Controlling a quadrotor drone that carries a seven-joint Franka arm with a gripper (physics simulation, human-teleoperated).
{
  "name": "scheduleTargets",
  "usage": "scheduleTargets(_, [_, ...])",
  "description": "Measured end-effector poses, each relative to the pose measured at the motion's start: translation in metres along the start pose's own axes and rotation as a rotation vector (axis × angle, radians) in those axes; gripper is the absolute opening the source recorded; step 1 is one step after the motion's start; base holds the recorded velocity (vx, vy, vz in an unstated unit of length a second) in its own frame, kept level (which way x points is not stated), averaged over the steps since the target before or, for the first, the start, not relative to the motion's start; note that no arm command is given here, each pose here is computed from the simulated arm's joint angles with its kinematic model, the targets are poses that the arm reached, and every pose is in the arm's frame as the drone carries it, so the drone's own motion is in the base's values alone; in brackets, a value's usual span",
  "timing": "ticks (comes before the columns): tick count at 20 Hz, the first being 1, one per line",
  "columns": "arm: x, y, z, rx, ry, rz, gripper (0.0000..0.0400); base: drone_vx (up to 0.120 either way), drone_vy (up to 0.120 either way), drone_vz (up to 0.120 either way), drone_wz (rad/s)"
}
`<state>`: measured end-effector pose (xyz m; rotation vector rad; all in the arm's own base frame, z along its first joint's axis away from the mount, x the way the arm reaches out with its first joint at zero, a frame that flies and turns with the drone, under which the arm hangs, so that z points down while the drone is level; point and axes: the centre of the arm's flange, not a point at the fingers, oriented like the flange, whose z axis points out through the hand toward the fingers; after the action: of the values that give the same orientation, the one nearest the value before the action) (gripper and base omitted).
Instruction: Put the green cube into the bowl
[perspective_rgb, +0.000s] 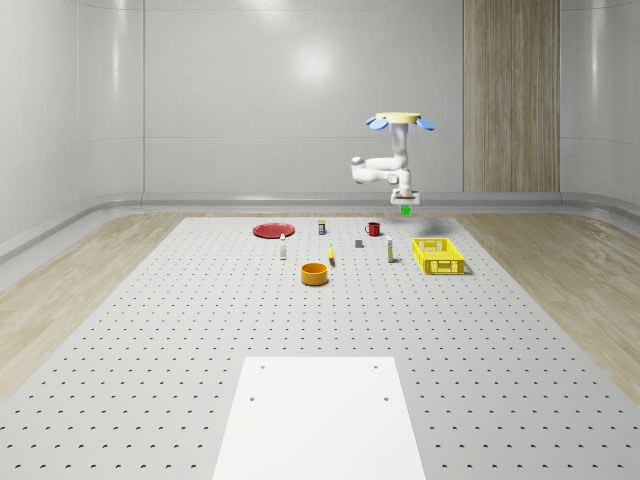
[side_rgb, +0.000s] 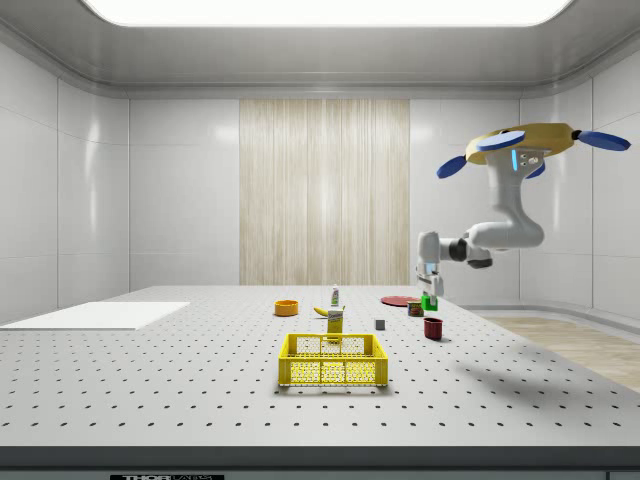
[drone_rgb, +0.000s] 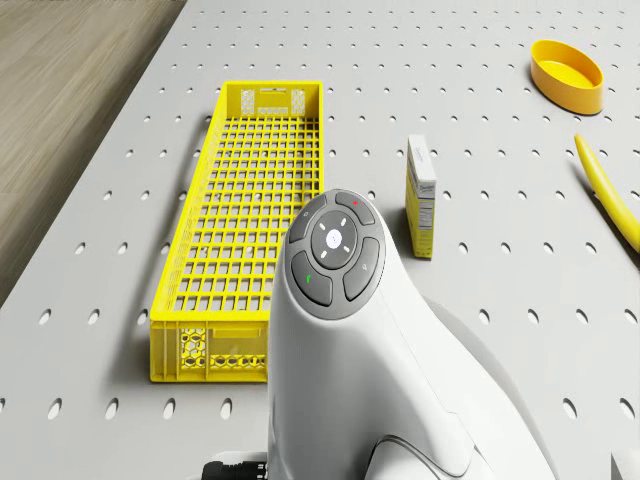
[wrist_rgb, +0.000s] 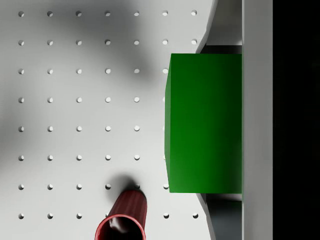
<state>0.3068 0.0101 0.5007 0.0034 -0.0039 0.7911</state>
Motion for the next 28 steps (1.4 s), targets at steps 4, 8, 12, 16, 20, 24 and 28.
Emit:
scheduleTargets(4, [0.0,0.0,0.0,0.0,0.0,0.0,0.0251,0.12,-0.12,0.08,0.0])
scheduleTargets(8, [0.0,0.0,0.0,0.0,0.0,0.0,0.0251,0.12,-0.12,0.0,0.0])
scheduleTargets(12, [0.0,0.0,0.0,0.0,0.0,0.0,0.0251,0.12,-0.12,0.0,0.0])
scheduleTargets(16, [0.0,0.0,0.0,0.0,0.0,0.0,0.0251,0.12,-0.12,0.0,0.0])
scheduleTargets(20, [0.0,0.0,0.0,0.0,0.0,0.0,0.0251,0.12,-0.12,0.0,0.0])
scheduleTargets(24, [0.0,0.0,0.0,0.0,0.0,0.0,0.0251,0.12,-0.12,0.0,0.0])
scheduleTargets(28, [0.0,0.0,0.0,0.0,0.0,0.0,0.0251,0.12,-0.12,0.0,0.0])
